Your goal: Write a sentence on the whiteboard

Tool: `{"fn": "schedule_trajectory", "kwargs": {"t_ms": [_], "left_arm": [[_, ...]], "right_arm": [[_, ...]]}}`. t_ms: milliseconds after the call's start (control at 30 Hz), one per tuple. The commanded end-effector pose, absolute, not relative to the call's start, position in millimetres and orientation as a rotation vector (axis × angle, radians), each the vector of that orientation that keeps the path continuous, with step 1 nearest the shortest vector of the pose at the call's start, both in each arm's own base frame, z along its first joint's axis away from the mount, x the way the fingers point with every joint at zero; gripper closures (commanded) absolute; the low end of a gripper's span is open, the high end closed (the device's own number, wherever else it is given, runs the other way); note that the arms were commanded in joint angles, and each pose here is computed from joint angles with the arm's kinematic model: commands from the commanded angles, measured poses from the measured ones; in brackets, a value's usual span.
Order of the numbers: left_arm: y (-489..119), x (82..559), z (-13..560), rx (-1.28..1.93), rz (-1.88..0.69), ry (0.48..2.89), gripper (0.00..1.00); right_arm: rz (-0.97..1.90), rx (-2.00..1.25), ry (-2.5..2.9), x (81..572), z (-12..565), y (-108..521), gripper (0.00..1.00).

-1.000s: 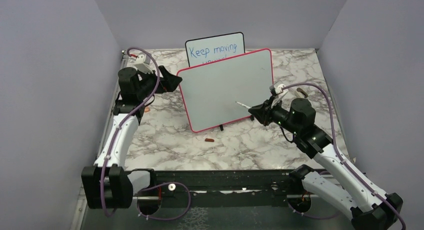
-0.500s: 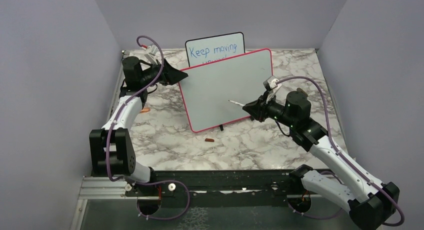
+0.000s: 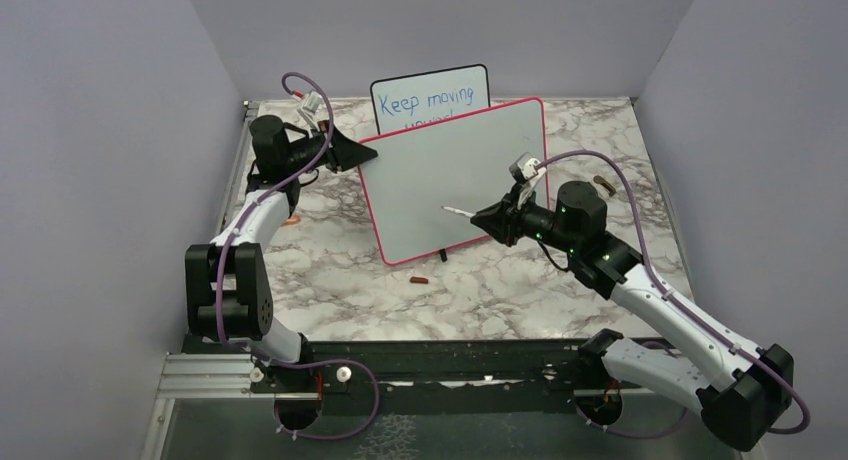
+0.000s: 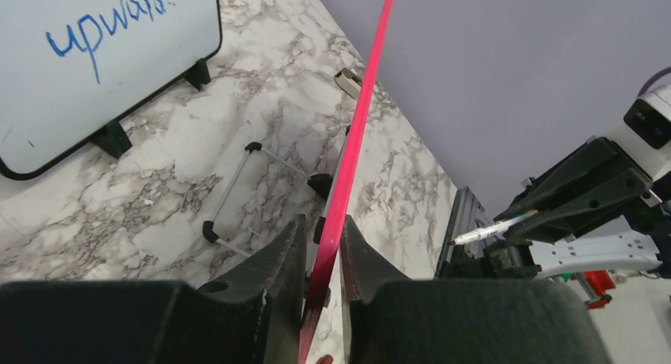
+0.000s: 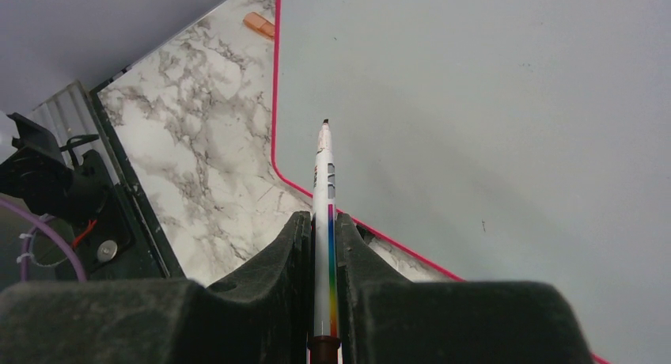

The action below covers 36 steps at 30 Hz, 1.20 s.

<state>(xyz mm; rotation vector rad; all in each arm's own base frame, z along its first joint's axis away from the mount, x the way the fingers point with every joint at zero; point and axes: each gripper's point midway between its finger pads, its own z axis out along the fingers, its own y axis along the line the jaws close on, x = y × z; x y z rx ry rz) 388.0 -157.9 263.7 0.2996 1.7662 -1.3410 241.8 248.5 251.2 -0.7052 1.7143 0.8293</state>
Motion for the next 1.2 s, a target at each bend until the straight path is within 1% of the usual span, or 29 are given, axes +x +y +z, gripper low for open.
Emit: {"fn": "schedule_trajectory", "kwargs": {"t_ms": [0,133,400,733,1000,1167], "left_arm": [[-169,375,262,0.376,-1.388,1.73,0.83],[-187,363,252,0.421,-1.423,1.731,0.92],[-201,344,243,0.469,-1.419,1.703,1.0],[-206,335,233,0.471,-1.372,1.697,1.0],[-204,343,227,0.444,-1.352,1.709,1.0],[-203,345,225,0.436,-1.348,1.714,1.0]], "right_arm": [[0.814,-0.687,1.626,247,280,255,0.99],[0.792,-0.69,1.626,244,279,256,0.99],[0.76,-0.687,1.627,239,280,252,0.99],[0.662,-0.677,1.64,240,288,253,0.99],[0.516,-0.657,1.649,245,296,272,0.99],[0.515,-0.642,1.665,250,301,286,0.99]]}}
